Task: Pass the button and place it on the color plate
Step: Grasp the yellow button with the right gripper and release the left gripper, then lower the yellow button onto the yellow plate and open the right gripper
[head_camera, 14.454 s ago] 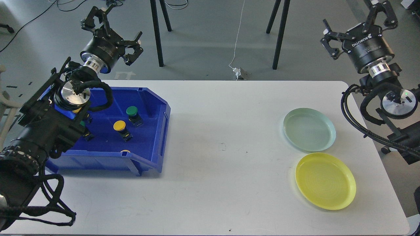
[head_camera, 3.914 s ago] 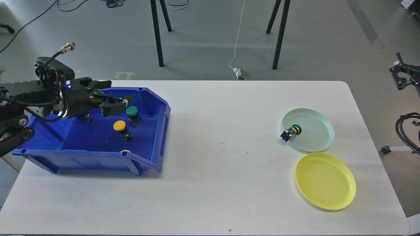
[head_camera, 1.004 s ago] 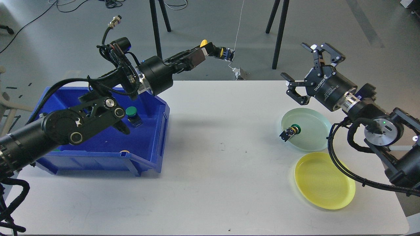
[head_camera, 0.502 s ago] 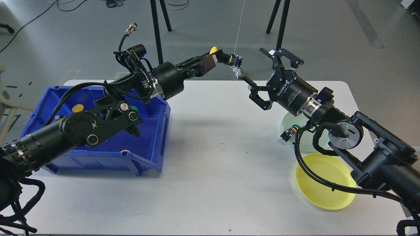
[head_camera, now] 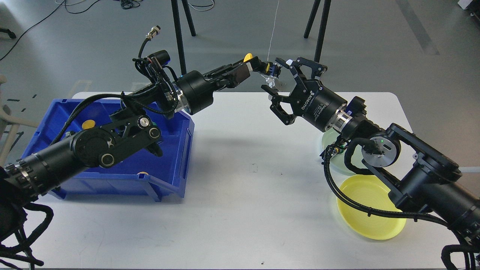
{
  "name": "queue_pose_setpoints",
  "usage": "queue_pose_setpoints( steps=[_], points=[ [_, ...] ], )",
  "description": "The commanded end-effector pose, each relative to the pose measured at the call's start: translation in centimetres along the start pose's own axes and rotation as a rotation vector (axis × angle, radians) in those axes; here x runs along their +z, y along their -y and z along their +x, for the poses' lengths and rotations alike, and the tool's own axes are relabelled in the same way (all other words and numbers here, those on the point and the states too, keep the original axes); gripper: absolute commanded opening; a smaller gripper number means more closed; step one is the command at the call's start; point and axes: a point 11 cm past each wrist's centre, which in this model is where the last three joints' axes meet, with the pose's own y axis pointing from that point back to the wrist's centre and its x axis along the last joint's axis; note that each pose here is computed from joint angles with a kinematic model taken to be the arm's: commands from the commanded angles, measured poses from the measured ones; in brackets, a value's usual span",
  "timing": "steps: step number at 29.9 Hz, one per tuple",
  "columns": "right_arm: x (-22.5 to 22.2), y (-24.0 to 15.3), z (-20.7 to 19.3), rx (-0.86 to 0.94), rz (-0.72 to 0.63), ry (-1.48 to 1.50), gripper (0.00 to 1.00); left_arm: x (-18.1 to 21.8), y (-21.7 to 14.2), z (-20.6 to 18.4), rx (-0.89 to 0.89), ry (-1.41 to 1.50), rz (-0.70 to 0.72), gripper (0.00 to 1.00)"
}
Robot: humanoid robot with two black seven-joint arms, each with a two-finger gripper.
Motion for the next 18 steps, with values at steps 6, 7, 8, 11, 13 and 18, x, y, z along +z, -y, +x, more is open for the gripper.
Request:
queue_pose_setpoints(
  steps=[6,7,8,11,13,18],
  points=[
    [-0.43,0.3,0.15,0.005,0.006,-0.007,0.22,0.02,-0.02,-0.01,-0.001,-0.001,-0.002,0.28],
    [-0.43,0.3,0.15,0.005,0.006,-0.007,0.22,-0.02,-0.06,0.03,-0.001,0.0,-0.001,0.28],
    [-0.43,0.3,0.15,0.005,0.006,-0.007,0.22,0.02,-0.02,-0.01,-0.001,-0.001,-0.002,0.28],
    [-0.53,0.33,0.12,0.005,0.008,-0.008,0.21,0.02,-0.02,-0.01,-0.001,-0.001,-0.002,0.29],
    [-0.58,0.33,0.13,0.005,0.01,-0.008,0.21,0.07,-0.01,-0.04,-0.003,-0.001,-0.003,0.34],
    [-0.62,0.3,0.17,0.006,0.01,-0.009,0.22,0.07,-0.1,0.25,0.0,0.003,-0.002,0.49]
  ],
)
